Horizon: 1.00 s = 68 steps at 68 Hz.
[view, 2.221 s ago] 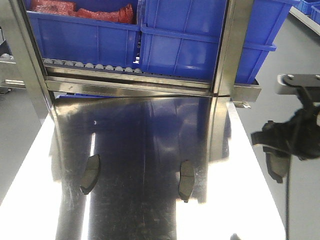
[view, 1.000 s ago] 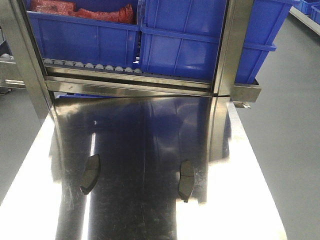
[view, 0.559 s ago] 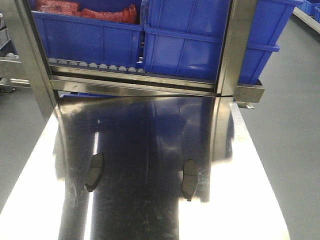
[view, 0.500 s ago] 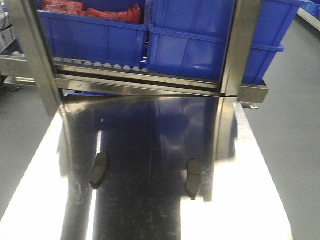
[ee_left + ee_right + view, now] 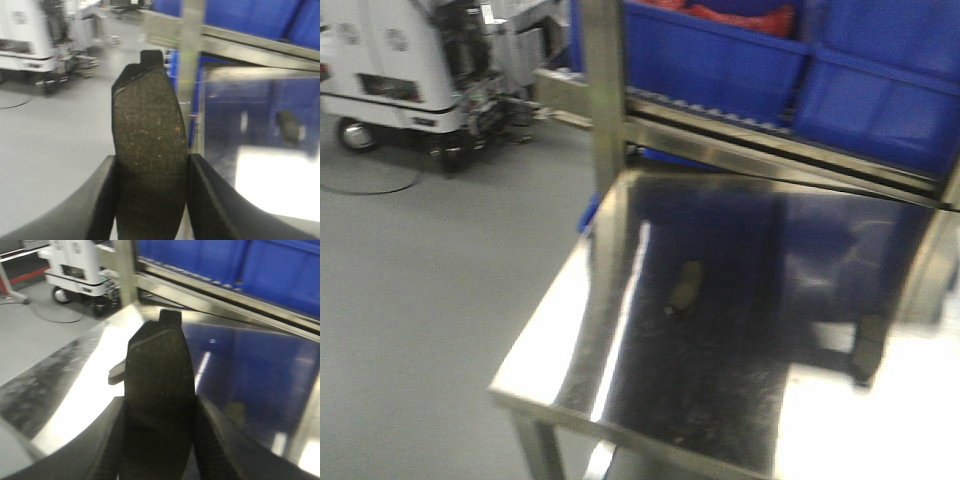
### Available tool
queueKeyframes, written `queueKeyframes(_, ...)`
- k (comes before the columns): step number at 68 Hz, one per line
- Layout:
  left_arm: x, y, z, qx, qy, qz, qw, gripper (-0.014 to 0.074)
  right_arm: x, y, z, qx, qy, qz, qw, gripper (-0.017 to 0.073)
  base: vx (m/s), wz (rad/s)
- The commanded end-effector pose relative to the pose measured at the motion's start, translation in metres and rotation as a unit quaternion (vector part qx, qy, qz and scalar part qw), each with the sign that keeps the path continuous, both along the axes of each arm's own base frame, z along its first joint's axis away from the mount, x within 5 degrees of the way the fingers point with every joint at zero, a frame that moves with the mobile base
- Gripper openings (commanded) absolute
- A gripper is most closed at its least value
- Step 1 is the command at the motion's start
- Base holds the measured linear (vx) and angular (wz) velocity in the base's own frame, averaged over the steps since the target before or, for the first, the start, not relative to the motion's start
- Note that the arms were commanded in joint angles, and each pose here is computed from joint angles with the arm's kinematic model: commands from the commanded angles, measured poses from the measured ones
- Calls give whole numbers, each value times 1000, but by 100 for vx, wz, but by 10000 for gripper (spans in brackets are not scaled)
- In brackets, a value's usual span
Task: Move and align brake pads A on conveyor
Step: 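Drive away from the steel table holding both pads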
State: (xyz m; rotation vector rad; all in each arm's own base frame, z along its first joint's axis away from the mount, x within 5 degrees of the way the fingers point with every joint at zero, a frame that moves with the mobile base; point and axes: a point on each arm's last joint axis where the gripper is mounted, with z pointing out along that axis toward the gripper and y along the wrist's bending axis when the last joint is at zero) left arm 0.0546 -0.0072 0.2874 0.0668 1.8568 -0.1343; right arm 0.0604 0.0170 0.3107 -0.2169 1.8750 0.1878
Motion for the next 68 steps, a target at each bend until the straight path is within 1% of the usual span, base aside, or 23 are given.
queueKeyframes(1, 2, -1, 17, -12, -56, -2, 998, -6, 2, -1, 18, 13, -58, -6, 998, -7, -19, 73)
queueKeyframes(29, 2, -1, 17, -12, -56, -2, 998, -6, 2, 0, 18, 14, -58, -6, 998, -7, -19, 79)
queueKeyframes(68, 2, -1, 17, -12, -57, -1, 998, -6, 2, -1, 18, 14, -58, -6, 998, -7, -16, 95)
